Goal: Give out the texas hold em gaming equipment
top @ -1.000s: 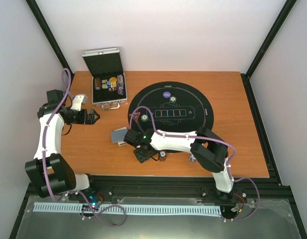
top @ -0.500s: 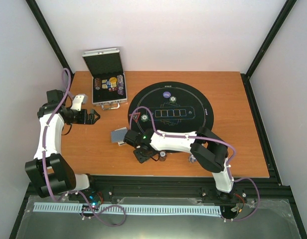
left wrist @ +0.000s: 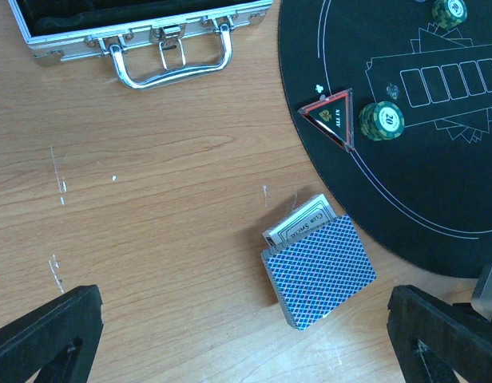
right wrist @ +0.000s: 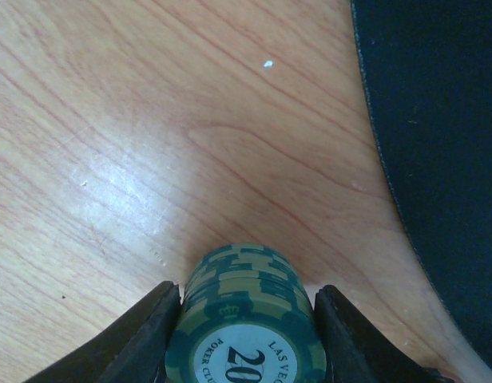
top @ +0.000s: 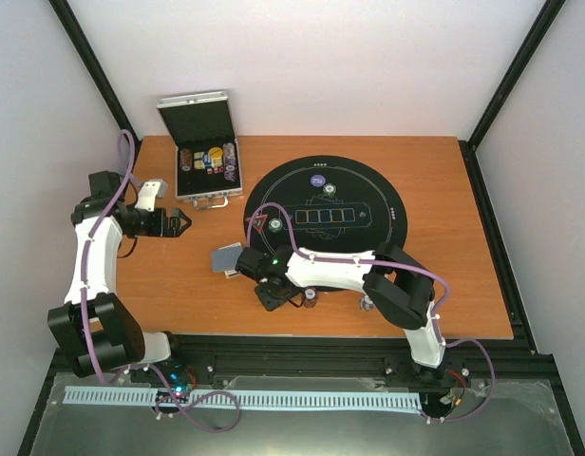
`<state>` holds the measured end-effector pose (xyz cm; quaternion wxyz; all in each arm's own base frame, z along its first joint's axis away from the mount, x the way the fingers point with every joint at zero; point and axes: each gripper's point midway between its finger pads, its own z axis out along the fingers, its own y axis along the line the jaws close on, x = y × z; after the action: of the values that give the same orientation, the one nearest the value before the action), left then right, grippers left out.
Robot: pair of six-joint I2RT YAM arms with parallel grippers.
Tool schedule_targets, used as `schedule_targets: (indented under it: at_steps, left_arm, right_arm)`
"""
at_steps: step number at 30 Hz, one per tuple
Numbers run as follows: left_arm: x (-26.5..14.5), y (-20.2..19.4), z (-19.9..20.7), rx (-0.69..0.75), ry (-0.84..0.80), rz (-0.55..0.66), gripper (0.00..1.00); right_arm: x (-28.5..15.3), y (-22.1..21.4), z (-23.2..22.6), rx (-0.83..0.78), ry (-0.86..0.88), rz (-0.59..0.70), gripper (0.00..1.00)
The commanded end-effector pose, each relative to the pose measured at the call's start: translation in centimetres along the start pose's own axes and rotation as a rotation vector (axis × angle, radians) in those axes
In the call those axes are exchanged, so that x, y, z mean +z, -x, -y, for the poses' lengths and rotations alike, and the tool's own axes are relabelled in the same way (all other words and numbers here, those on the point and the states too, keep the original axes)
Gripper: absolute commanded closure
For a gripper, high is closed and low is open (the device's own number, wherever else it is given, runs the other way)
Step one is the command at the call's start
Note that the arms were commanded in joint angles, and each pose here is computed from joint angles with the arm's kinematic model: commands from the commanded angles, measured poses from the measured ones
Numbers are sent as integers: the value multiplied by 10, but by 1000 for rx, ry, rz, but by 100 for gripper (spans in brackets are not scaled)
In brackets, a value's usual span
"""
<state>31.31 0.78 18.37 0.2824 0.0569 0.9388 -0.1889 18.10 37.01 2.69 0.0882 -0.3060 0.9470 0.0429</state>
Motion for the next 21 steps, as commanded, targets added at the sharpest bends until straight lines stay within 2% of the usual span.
schedule_targets:
  at_steps: [1, 5, 12, 21]
  left_arm:
    - [-6, 7, 6, 19, -22, 14, 0]
    - [-6, 7, 6, 21, -21, 12, 0]
    - [-9, 7, 8, 27, -26, 11, 0]
    - [-12, 9, 11, 33, -32, 12, 0]
  right_arm:
    - [-26, 11, -4, -10, -5, 53, 64]
    - [-37, 16, 0, -18, -26, 73, 69]
    - [-63, 27, 11, -4, -22, 117, 68]
    - [-78, 31, 125, 178, -104, 135, 68]
